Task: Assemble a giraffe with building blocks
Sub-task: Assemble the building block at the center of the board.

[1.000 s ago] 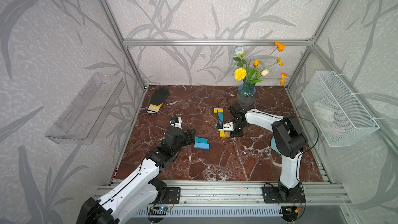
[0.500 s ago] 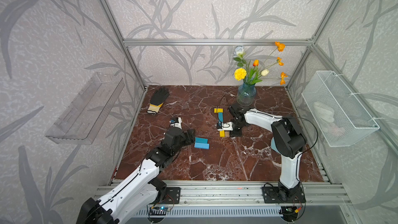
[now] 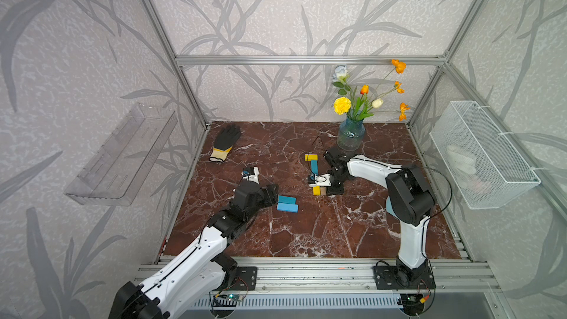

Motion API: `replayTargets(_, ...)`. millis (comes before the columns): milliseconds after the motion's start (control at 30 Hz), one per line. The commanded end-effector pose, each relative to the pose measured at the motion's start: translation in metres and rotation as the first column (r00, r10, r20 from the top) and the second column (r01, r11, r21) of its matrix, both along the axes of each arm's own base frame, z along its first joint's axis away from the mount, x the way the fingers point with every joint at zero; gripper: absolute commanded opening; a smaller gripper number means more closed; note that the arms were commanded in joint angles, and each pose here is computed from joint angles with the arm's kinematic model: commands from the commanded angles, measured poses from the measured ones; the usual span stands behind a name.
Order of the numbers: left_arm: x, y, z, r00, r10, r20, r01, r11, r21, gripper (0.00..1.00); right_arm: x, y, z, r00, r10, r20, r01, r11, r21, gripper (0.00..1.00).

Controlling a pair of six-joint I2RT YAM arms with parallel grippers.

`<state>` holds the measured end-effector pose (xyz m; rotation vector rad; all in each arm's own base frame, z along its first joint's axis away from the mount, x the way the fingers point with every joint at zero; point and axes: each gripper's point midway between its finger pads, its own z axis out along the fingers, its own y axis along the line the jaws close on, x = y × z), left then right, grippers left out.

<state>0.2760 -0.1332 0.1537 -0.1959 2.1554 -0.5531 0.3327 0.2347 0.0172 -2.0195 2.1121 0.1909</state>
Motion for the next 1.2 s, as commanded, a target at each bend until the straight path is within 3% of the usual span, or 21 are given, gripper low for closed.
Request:
replayTargets(0, 0.0, 0.003, 0.004, 1.0, 0.002, 0.012, -0.002, 1.0, 0.009, 0.72, 0.004, 0.006, 0.001, 1.0, -0.001, 0.0, 0.001, 1.0, 0.003, 0.38)
replayTargets(700, 0.0, 0.004, 0.004, 1.0, 0.004, 0.014, -0.004, 1.0, 0.014, 0.72, 0.002, 0.011, -0.001, 1.0, 0.011, -0.002, -0.011, 1.0, 0.001, 0.37)
replayTargets(767, 0.0, 0.004, 0.004, 1.0, 0.003, 0.015, -0.004, 1.0, 0.013, 0.71, 0.001, 0.01, -0.002, 1.0, 0.011, -0.004, -0.011, 1.0, 0.001, 0.47)
replayTargets(800, -0.001, 0.004, 0.004, 1.0, 0.004, 0.012, -0.004, 1.0, 0.013, 0.71, 0.002, 0.01, -0.001, 1.0, 0.011, 0.002, -0.011, 1.0, 0.002, 0.99)
replayTargets(1033, -0.001, 0.004, 0.001, 1.0, 0.008, 0.007, -0.008, 1.0, 0.013, 0.72, 0.007, 0.018, 0.011, 0.998, 0.004, 0.063, -0.007, 0.998, 0.055, 0.99)
replayTargets(1167, -0.002, 0.005, -0.001, 1.0, 0.008, 0.002, -0.008, 1.0, 0.014, 0.72, 0.013, 0.03, 0.05, 0.982, -0.012, 0.188, -0.006, 0.996, 0.092, 0.99)
